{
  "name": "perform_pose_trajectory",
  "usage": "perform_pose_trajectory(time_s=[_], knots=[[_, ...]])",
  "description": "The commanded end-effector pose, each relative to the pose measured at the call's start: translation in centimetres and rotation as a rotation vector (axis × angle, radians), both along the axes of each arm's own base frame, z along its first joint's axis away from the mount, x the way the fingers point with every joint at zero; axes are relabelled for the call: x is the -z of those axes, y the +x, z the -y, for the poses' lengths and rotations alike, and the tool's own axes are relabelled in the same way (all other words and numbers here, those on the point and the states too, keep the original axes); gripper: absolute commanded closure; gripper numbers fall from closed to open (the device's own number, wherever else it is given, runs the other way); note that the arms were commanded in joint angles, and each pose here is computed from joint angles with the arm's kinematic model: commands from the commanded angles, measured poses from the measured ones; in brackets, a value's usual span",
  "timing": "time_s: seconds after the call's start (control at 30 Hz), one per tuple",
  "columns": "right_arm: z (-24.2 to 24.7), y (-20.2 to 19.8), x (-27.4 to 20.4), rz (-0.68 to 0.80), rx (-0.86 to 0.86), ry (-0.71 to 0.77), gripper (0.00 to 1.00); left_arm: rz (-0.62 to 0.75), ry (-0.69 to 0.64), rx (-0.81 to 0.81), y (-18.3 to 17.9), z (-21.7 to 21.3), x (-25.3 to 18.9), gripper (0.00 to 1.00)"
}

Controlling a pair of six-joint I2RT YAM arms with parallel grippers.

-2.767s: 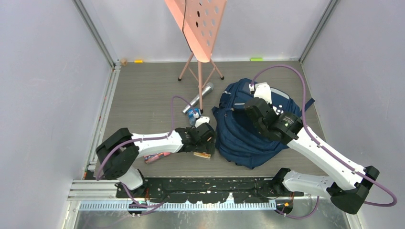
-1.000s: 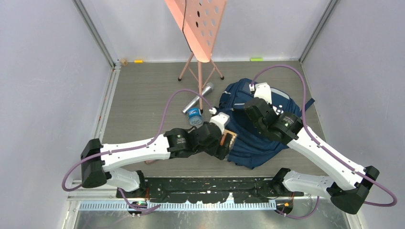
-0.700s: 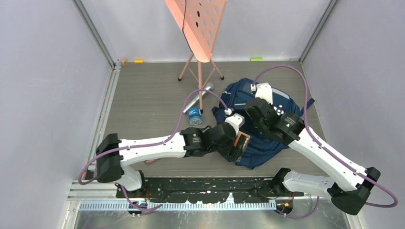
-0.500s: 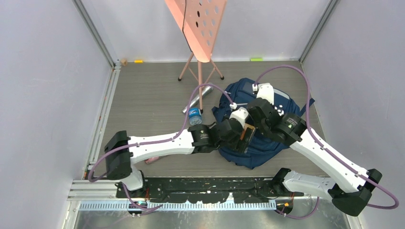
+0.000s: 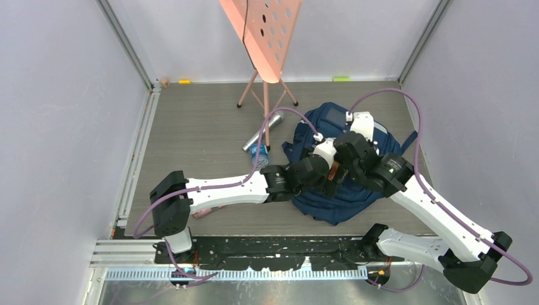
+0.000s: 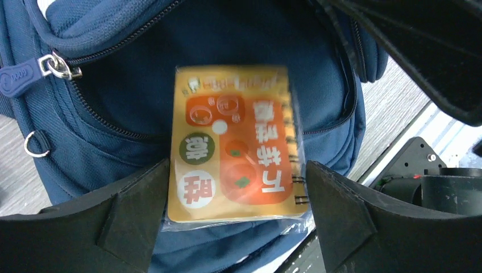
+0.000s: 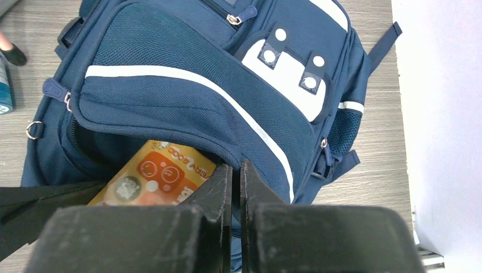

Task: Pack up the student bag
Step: Place the stationery in the student bag.

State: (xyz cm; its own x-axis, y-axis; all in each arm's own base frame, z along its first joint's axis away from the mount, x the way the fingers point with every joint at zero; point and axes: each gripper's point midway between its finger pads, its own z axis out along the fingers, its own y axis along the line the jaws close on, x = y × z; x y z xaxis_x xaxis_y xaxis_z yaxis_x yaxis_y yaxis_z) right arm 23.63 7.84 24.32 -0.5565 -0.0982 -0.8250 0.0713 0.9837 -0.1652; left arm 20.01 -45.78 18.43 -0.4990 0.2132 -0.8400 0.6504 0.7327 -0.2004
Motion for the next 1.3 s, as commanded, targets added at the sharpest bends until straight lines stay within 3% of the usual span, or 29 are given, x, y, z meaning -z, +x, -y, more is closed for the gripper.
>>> perform_pose_trajectory(time_s=[0.0, 0.5, 0.87, 1.03, 1.27], knots=[[-0.7, 0.4, -3.1, 0.133, 0.046, 0.157, 1.00, 0.128, -0.070, -0.078, 3.4, -0.8, -1.1, 0.07], [-0.3, 0.4, -3.4, 0.150, 0.059, 0.156, 1.00, 0.279, -0.178, 0.147, -0.5, -4.1, -3.6, 0.01], [-0.8, 0.9, -3.1, 0.143, 0.052, 0.143, 1.00, 0.173, -0.293, 0.260, -5.7, -1.8, -3.2, 0.27], [-0.9, 0.9, -2.9, 0.140, 0.049, 0.141, 1.00, 0.158, -0.353, 0.290, -6.7, 0.7, -3.7, 0.30], [-0.7, 0.8, -3.1, 0.145, 0.048, 0.142, 0.99, 0.171, -0.354, 0.225, -5.2, 2.1, -2.7, 0.31]])
